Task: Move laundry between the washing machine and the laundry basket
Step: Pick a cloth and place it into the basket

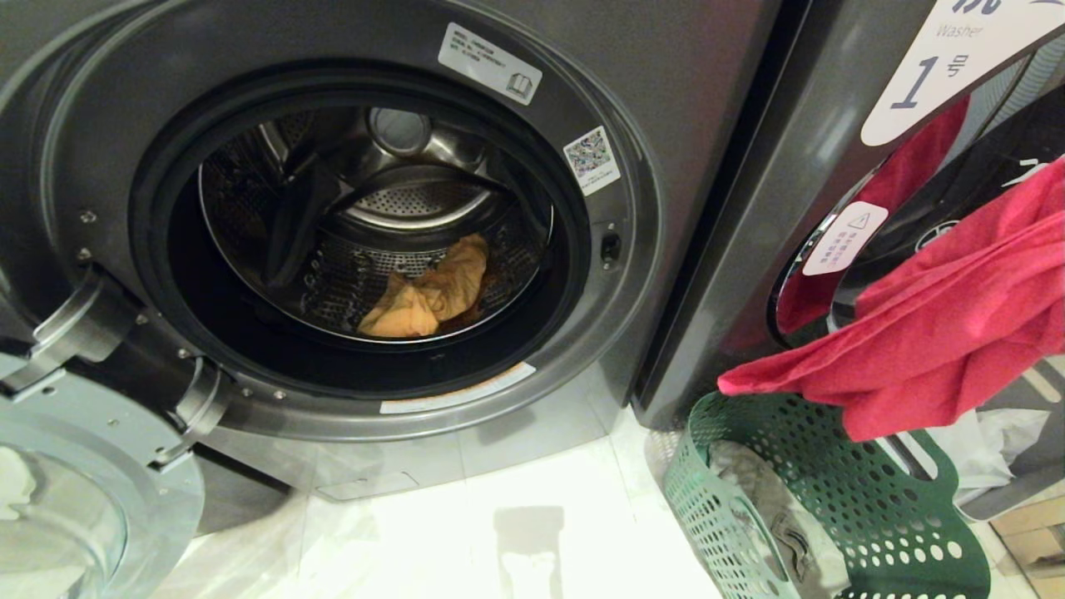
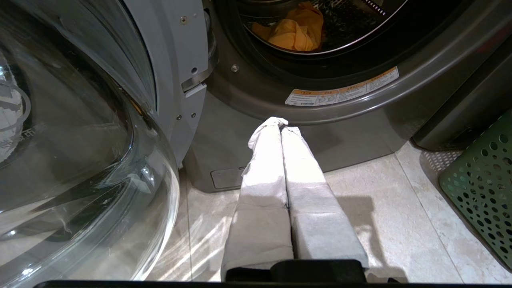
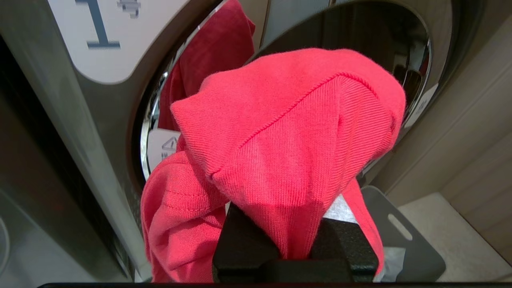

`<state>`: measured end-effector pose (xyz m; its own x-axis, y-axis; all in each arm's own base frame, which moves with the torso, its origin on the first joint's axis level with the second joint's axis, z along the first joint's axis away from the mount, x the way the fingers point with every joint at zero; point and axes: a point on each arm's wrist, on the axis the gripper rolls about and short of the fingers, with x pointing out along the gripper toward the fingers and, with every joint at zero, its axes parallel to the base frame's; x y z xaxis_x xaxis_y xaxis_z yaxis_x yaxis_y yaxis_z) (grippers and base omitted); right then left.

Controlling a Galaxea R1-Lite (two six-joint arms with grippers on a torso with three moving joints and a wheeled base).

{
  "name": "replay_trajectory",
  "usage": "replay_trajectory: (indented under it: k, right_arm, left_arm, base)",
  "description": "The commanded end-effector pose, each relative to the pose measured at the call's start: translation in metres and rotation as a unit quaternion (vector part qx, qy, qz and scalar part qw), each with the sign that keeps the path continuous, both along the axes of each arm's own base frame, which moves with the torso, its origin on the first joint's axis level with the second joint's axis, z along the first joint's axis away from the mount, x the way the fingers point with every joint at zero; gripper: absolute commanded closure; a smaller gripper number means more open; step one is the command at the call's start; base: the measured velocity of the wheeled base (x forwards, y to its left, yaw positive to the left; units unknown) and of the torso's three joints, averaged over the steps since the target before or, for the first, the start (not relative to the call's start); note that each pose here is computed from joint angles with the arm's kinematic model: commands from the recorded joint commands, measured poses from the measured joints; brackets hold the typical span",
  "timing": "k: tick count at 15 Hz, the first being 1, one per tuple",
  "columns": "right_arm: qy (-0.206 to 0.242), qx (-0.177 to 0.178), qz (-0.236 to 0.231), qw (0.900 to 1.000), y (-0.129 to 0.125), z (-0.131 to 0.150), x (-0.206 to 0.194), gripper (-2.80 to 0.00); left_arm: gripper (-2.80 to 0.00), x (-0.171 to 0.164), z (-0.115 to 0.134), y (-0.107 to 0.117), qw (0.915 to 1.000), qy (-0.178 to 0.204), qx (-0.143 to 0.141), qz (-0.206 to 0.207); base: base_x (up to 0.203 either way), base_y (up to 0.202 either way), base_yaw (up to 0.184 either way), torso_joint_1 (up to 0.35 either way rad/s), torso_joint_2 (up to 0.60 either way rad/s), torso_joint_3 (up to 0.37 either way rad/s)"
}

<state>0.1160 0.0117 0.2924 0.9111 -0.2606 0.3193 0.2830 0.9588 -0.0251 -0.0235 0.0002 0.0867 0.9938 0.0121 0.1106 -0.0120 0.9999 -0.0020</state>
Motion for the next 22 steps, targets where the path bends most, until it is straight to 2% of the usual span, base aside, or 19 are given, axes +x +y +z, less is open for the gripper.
replay_trajectory:
  k: [1,4,7,9,10,18,20,21,22]
  right_arm:
    - [0.018,0.0,-0.001,1.0,0.0,-0.012,0.001,0.0]
    - [0.101,-0.002,0.001,0.995,0.001,-0.062,0.006,0.0]
    - [0.184,0.016,0.004,0.983,0.002,-0.116,0.013,0.0]
    - [0.188,0.04,0.007,0.981,0.003,-0.129,0.02,0.0]
    - [0.184,0.044,0.007,0.982,0.004,-0.13,0.022,-2.8]
    - [0.199,0.041,0.007,0.979,0.003,-0.136,0.019,-2.8]
    - [0.198,0.035,0.02,0.979,0.004,-0.134,0.011,-2.8]
    - [0.206,0.028,0.043,0.977,0.006,-0.135,0.006,-2.8]
    - [0.213,0.022,0.065,0.975,0.009,-0.137,0.0,0.0]
  left_arm:
    - [0.0,0.003,-0.011,0.0,0.9998,0.02,0.0,0.0]
    - [0.0,0.003,-0.011,0.0,0.9998,0.02,0.0,0.0]
    - [0.0,0.003,-0.011,0.0,0.9998,0.02,0.0,0.0]
    - [0.0,0.003,-0.011,0.0,0.9998,0.02,0.0,0.0]
    - [0.0,0.003,-0.011,0.0,0.9998,0.02,0.0,0.0]
    - [0.0,0.003,-0.011,0.0,0.9998,0.02,0.0,0.0]
    - [0.0,0.003,-0.011,0.0,0.9998,0.02,0.0,0.0]
    - [0.0,0.003,-0.011,0.0,0.9998,0.02,0.0,0.0]
    - [0.0,0.003,-0.011,0.0,0.9998,0.02,0.0,0.0]
  base:
    - [0.0,0.0,0.0,0.0,0.0,0.0]
    - [0.0,0.0,0.0,0.0,0.0,0.0]
    - [0.0,0.0,0.0,0.0,0.0,0.0]
    - [0.0,0.0,0.0,0.0,0.0,0.0]
    - [0.0,0.0,0.0,0.0,0.0,0.0]
    - [0.0,0.0,0.0,0.0,0.0,0.0]
    - [0.0,0.0,0.0,0.0,0.0,0.0]
    - [0.0,0.0,0.0,0.0,0.0,0.0]
    - [0.0,0.0,0.0,0.0,0.0,0.0]
